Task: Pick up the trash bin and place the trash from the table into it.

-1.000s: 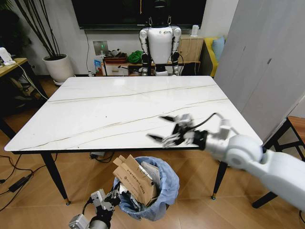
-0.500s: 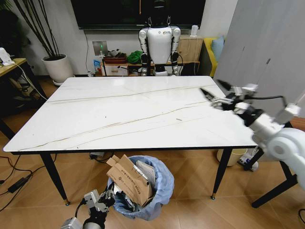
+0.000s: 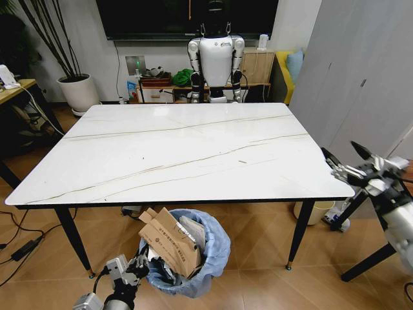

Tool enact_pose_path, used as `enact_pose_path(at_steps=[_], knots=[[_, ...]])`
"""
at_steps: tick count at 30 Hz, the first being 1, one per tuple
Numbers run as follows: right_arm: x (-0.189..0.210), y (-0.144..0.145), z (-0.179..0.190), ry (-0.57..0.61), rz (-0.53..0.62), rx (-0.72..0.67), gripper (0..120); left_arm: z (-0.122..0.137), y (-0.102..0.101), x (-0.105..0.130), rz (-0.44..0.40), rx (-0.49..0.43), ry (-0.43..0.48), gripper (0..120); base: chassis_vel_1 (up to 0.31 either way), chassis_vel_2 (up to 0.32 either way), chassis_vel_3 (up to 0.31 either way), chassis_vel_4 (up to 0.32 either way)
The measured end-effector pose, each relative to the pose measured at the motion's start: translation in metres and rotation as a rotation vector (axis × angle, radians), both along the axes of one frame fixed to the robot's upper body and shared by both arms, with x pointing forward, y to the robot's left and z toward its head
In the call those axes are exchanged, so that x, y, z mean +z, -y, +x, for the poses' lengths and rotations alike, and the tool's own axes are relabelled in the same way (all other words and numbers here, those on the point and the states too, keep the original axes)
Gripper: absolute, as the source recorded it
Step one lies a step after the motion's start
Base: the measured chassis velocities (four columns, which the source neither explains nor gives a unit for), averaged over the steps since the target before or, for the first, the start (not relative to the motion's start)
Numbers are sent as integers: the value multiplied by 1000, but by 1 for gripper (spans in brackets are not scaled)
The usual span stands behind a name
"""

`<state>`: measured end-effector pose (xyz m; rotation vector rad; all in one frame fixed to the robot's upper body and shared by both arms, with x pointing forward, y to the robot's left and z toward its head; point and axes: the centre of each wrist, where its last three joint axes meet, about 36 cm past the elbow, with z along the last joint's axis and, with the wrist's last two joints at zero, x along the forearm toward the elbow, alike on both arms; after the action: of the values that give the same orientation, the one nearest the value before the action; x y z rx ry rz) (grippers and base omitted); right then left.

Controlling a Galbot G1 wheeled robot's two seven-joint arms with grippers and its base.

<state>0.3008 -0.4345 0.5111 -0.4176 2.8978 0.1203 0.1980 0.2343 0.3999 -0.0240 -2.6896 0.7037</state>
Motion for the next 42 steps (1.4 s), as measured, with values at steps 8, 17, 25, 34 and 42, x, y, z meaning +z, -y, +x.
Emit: enact_pose_path(at_steps=[8,17,25,34,42], knots=[[-38,21,-42,-29,-6,-105,100,1,-10,5,9,7,10,0,0,0,0,0],[-44,23,-47,-33,-14,-114,100,3,-16,4,31,6,5,0,0,0,0,0],[-44,22,-46,-32,-13,-110,100,2,-22,-5,117,32,-14,0,0,0,0,0],[-44,22,-45,-32,-11,-107,100,2,-19,-11,261,74,11,0,0,0,0,0],[-43,21,-44,-32,-11,-106,100,2,-14,-14,273,90,24,0,0,0,0,0]])
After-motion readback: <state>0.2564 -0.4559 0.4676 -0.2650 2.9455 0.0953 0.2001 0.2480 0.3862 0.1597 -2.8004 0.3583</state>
